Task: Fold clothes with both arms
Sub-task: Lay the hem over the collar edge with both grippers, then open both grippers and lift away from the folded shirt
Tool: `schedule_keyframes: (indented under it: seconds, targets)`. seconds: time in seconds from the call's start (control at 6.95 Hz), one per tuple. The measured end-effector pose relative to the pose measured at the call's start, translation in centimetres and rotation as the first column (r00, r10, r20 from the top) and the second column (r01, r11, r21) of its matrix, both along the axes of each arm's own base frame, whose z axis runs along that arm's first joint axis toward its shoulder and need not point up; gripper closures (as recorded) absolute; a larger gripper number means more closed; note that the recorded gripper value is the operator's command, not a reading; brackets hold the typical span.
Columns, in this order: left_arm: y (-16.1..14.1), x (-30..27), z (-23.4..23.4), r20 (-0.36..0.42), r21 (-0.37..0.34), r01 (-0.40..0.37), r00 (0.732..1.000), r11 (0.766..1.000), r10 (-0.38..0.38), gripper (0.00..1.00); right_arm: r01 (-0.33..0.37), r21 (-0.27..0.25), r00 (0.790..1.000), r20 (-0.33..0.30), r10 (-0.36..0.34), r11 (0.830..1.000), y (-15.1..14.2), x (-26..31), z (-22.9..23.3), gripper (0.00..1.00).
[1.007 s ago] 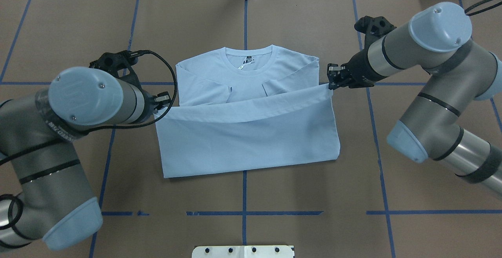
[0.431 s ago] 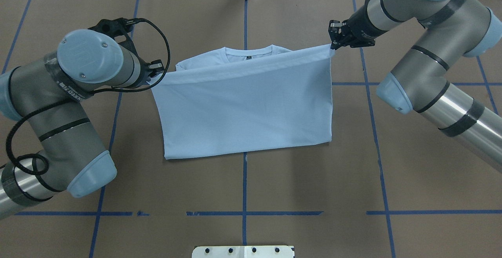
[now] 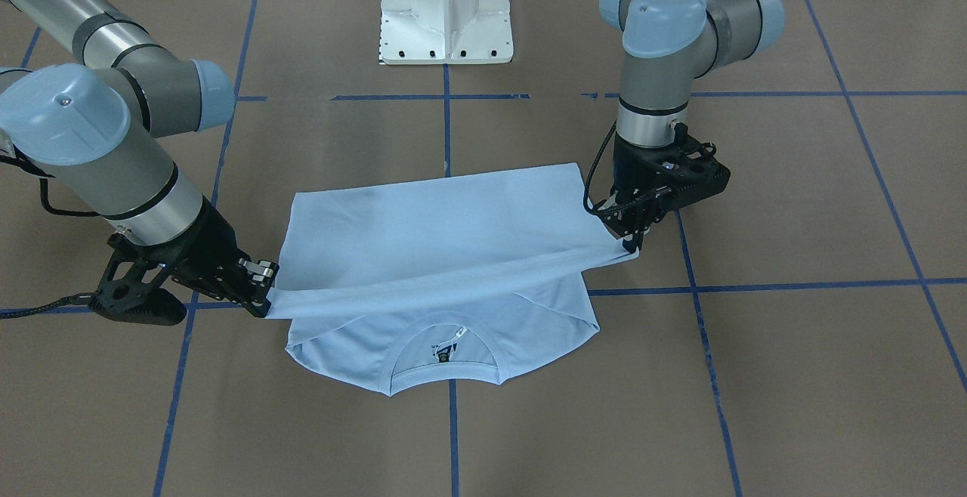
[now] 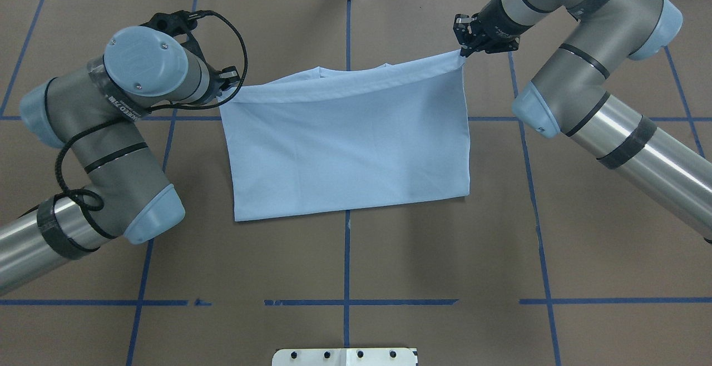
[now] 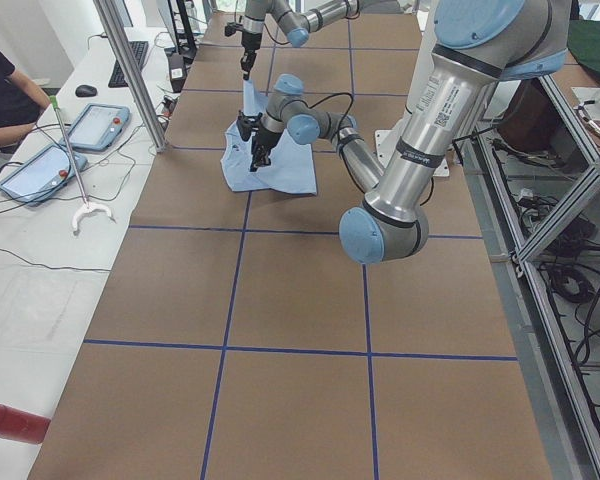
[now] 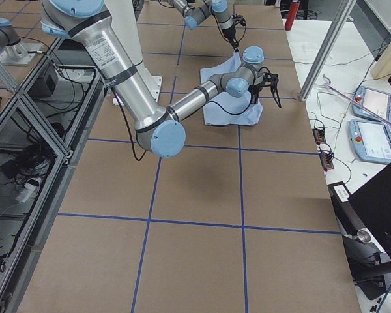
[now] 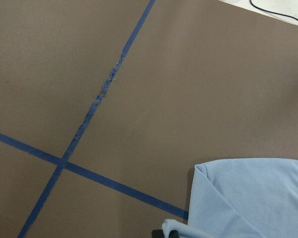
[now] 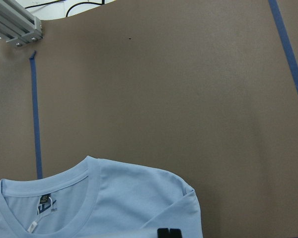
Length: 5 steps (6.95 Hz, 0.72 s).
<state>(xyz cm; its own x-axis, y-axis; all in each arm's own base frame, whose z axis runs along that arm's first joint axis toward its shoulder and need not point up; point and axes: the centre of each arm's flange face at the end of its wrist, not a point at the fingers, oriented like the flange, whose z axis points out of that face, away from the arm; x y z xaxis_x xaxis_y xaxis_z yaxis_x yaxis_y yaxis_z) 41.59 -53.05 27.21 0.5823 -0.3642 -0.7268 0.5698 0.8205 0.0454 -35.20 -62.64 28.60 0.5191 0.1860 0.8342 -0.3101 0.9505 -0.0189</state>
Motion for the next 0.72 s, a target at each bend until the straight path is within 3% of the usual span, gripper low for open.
schedule_keyframes:
  seconds: [0.72]
  targets:
    - [-3.8, 3.1, 1.5, -0.018, 0.018, 0.015, 1.0, 1.0, -0.014, 1.0, 0.003, -0.025, 1.0, -0.028, -0.003, 1.0, -1.2, -0.6, 1.8, 1.0]
